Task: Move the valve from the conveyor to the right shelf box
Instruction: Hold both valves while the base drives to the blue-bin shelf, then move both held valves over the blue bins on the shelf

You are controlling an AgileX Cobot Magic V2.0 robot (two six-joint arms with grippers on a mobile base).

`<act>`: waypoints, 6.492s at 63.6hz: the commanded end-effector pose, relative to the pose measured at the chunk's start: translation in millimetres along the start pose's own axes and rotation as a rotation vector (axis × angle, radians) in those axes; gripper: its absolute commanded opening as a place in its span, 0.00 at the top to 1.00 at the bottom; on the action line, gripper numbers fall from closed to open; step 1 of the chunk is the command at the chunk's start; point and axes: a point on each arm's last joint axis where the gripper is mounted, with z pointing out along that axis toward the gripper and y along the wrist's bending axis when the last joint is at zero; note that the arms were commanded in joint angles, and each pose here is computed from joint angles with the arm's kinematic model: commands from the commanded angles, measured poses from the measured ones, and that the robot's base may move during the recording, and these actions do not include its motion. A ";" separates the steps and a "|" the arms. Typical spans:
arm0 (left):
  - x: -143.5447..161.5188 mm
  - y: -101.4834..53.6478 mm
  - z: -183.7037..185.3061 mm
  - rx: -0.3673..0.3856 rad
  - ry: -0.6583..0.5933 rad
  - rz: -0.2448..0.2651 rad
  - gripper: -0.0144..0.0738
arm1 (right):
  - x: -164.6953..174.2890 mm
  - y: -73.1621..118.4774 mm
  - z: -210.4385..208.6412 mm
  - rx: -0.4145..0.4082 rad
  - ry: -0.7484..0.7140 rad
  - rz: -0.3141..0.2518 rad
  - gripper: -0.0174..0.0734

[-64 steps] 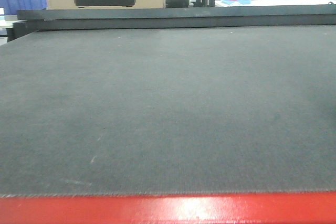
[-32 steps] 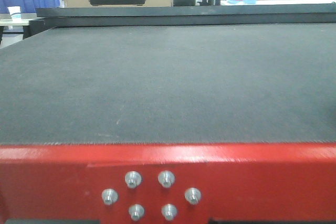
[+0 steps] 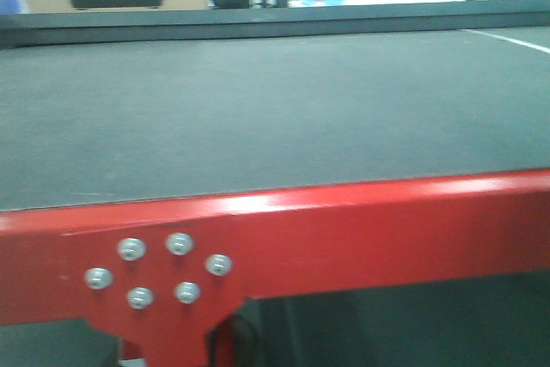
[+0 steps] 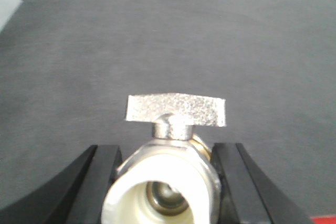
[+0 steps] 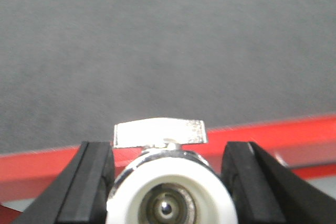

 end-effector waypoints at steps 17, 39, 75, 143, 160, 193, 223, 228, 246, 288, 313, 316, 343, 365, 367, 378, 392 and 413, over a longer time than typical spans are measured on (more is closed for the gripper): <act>-6.1 -1.1 -2.6 0.019 -0.058 -0.007 0.96 | -9.5 -0.4 -5.1 0.005 -0.089 -0.009 0.99; -6.1 -1.1 -2.6 0.019 -0.058 -0.007 0.96 | -9.5 -0.4 -5.1 0.005 -0.089 -0.009 0.99; -6.1 -1.1 -2.6 0.019 -0.058 -0.007 0.96 | -9.5 -0.4 -5.1 0.005 -0.089 -0.009 0.99; -6.1 -1.1 -2.6 0.019 -0.058 -0.007 0.96 | -9.5 -0.4 -5.1 0.005 -0.089 -0.009 0.99; -6.1 -1.1 -2.6 0.019 -0.058 -0.007 0.96 | -9.5 -0.4 -5.1 0.005 -0.089 -0.009 0.99; -6.1 -1.1 -2.6 0.019 -0.058 -0.007 0.96 | -9.5 -0.4 -5.1 0.005 -0.089 -0.009 0.99; -6.1 -1.1 -2.6 0.019 -0.058 -0.007 0.96 | -9.5 -0.4 -5.1 0.005 -0.089 -0.009 0.99; -6.1 -1.1 -2.6 0.019 -0.058 -0.007 0.96 | -9.5 -0.4 -5.1 0.005 -0.089 -0.009 0.99; -6.1 -1.1 -2.6 0.019 -0.058 -0.007 0.96 | -9.5 -0.4 -5.1 0.005 -0.089 -0.009 0.99; -6.1 -1.1 -2.6 0.019 -0.058 -0.007 0.96 | -9.5 -0.4 -5.1 0.005 -0.089 -0.009 0.99; -6.1 -1.1 -2.6 0.019 -0.058 -0.007 0.96 | -9.5 -0.4 -5.1 0.005 -0.089 -0.009 0.99; -6.1 -1.1 -2.6 0.019 -0.058 -0.007 0.96 | -9.5 -0.4 -5.1 0.005 -0.089 -0.009 0.99; -6.1 -1.1 -2.6 0.019 -0.058 -0.007 0.96 | -9.5 -0.4 -5.1 0.005 -0.089 -0.009 0.99; -6.1 -1.1 -2.6 0.019 -0.058 -0.007 0.96 | -9.5 -0.4 -5.1 0.005 -0.089 -0.009 0.99; -6.1 -1.1 -2.6 0.019 -0.058 -0.007 0.96 | -9.5 -0.4 -5.1 0.005 -0.089 -0.009 0.99; -6.1 -1.1 -2.6 0.019 -0.058 -0.007 0.96 | -9.5 -0.4 -5.1 0.005 -0.089 -0.009 0.99; -6.1 -1.1 -2.6 0.019 -0.058 -0.007 0.96 | -9.5 -0.4 -5.1 0.005 -0.089 -0.009 0.99; -6.1 -1.1 -2.6 0.019 -0.058 -0.007 0.96 | -9.5 -0.4 -5.1 0.005 -0.089 -0.009 0.99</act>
